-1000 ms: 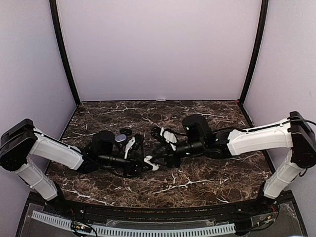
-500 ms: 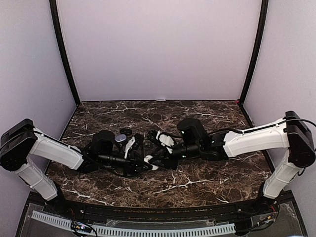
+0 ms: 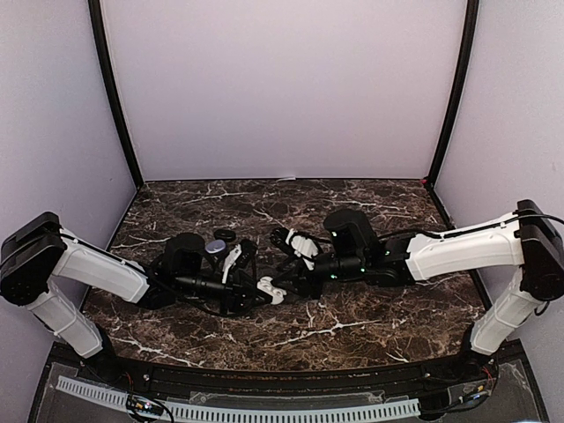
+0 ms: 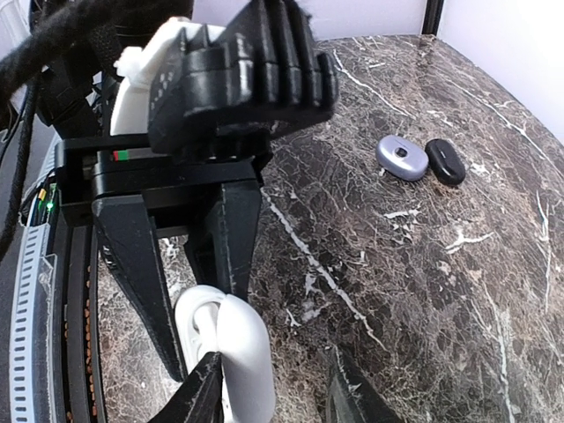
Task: Insert the wireless bluetooth earbuds into the charging case
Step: Open the charging case with the earbuds, then adjust the left earbud in the left side groove of the charging case.
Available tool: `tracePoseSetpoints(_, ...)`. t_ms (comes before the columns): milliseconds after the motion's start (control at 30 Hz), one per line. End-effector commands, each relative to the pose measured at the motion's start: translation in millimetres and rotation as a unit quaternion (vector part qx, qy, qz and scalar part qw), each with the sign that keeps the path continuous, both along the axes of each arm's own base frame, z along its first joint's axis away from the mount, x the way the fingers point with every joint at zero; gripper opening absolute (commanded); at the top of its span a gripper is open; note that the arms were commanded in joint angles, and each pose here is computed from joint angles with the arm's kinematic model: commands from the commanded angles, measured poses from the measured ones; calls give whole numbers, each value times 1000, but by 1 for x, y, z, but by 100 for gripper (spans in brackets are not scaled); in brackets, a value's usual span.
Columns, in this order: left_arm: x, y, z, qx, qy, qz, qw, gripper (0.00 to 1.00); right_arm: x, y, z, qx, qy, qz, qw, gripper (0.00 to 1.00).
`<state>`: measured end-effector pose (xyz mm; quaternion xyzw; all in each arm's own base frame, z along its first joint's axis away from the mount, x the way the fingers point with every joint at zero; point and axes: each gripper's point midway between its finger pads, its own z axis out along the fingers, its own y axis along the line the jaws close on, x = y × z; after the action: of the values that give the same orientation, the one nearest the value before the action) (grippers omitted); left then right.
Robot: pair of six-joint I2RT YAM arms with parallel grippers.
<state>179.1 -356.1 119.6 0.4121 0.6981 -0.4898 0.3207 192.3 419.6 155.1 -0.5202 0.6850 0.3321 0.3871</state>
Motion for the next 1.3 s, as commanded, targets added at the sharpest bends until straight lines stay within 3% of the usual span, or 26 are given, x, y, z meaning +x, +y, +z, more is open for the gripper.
tracePoseSetpoints(0, -2, -5, 14, -22, -20, -16, 999, 15, 6, -2, 4, 5, -7, -14, 1000, 39)
tracePoseSetpoints(533, 0, -8, 11, -18, -14, -19, 1000, 15, -1, 8, 9, 14, -1, 18, 1000, 39)
tracePoseSetpoints(933, 0, -9, 11, -17, -15, -19, 1000, 15, 0, 15, -15, -29, -1, 11, 1000, 33)
tracePoseSetpoints(1267, 0, -9, 14, -21, -15, -17, 1000, 15, -7, 20, -23, -47, -2, 20, 999, 34)
